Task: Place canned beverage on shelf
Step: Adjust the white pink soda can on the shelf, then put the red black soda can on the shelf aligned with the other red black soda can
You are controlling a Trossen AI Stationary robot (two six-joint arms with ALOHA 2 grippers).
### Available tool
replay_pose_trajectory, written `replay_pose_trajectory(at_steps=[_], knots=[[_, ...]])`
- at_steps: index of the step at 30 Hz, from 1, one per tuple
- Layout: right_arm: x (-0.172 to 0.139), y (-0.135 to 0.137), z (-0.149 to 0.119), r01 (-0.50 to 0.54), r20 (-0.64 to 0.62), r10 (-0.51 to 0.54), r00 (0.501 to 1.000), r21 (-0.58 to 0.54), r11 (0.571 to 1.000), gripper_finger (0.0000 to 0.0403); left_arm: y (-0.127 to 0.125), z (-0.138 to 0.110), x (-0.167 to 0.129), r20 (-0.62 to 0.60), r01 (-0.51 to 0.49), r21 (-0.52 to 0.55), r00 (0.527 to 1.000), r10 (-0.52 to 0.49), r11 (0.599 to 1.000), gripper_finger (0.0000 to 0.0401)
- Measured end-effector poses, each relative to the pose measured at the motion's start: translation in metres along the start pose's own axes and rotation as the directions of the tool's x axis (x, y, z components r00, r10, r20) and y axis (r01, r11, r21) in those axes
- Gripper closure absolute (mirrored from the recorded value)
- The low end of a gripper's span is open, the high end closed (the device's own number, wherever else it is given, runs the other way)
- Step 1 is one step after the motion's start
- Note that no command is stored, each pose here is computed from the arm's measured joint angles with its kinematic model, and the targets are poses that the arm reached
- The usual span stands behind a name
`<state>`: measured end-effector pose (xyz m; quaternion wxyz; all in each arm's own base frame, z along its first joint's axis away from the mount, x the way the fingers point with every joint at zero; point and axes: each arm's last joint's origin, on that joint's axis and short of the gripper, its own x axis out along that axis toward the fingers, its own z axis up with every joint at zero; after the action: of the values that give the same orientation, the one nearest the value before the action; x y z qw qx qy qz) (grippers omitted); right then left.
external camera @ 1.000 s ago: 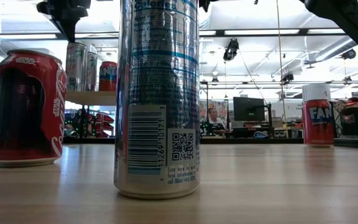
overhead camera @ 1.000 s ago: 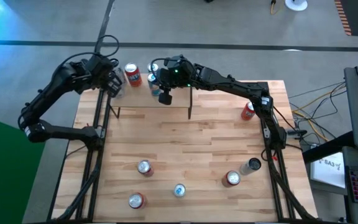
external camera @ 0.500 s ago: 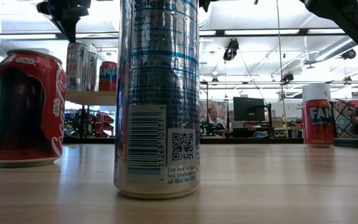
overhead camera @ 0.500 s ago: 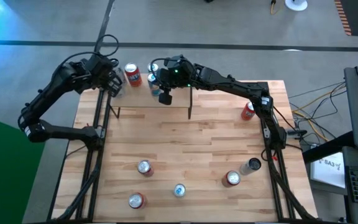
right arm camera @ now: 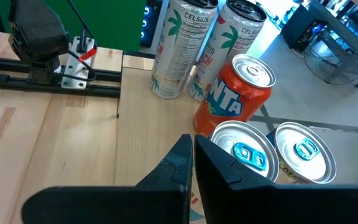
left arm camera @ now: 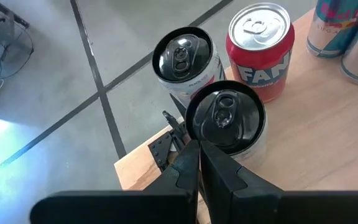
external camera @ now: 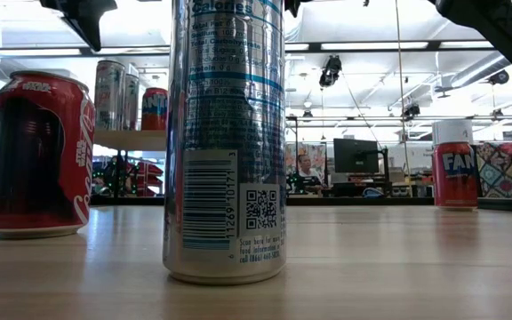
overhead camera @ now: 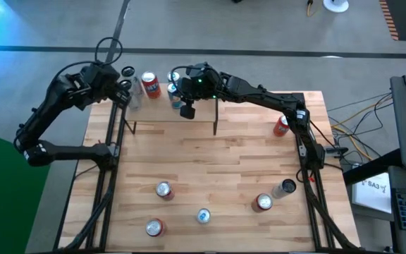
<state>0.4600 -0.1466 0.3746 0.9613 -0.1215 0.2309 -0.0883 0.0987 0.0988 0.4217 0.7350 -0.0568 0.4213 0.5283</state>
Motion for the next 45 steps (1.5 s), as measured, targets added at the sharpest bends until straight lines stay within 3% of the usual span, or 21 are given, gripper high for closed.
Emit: replay_pose_trajectory(at_steps=[11, 17, 21, 27, 33, 40, 45], knots=[[0.0, 0.0, 0.0, -0.001, -0.002, 0.001, 1.0, 0.008, 1.0, 0.0394, -0.007, 0.009, 0.012, -0.021, -0.019, 0.031, 1.0, 0.019, 0.999, 0.0401], [-0.009, -0.001, 0.005, 0.006, 0.014, -0.006, 1.0, 0.007, 1.0, 0.0394, -0.001, 0.009, -0.002, 0.097, -0.009, -0.022, 0.995, 0.011, 1.0, 0.0401], [-0.017, -0.001, 0.009, 0.004, 0.013, -0.004, 1.0, 0.008, 1.0, 0.0394, 0.001, 0.005, -0.019, 0.204, 0.079, -0.086, 0.977, -0.06, 0.993, 0.0401], [-0.029, 0.01, 0.015, -0.03, -0.012, 0.03, 0.999, 0.009, 1.0, 0.0394, -0.015, -0.006, -0.035, 0.391, 0.261, -0.049, 0.893, -0.222, 0.964, 0.0401], [-0.044, 0.035, 0.021, -0.1, -0.067, 0.1, 0.993, 0.005, 0.995, 0.0394, -0.043, -0.019, -0.035, 0.481, 0.412, 0.045, 0.79, -0.381, 0.91, 0.0401], [-0.073, 0.063, 0.023, -0.181, -0.191, 0.195, 0.962, 0.088, 0.979, 0.0394, -0.072, -0.03, -0.037, 0.533, 0.513, 0.149, 0.679, -0.505, 0.846, 0.0401], [-0.086, 0.088, 0.018, -0.218, -0.312, 0.266, 0.912, 0.182, 0.959, 0.0394, -0.091, -0.04, -0.038, 0.559, 0.562, 0.223, 0.596, -0.577, 0.796, 0.0401]])
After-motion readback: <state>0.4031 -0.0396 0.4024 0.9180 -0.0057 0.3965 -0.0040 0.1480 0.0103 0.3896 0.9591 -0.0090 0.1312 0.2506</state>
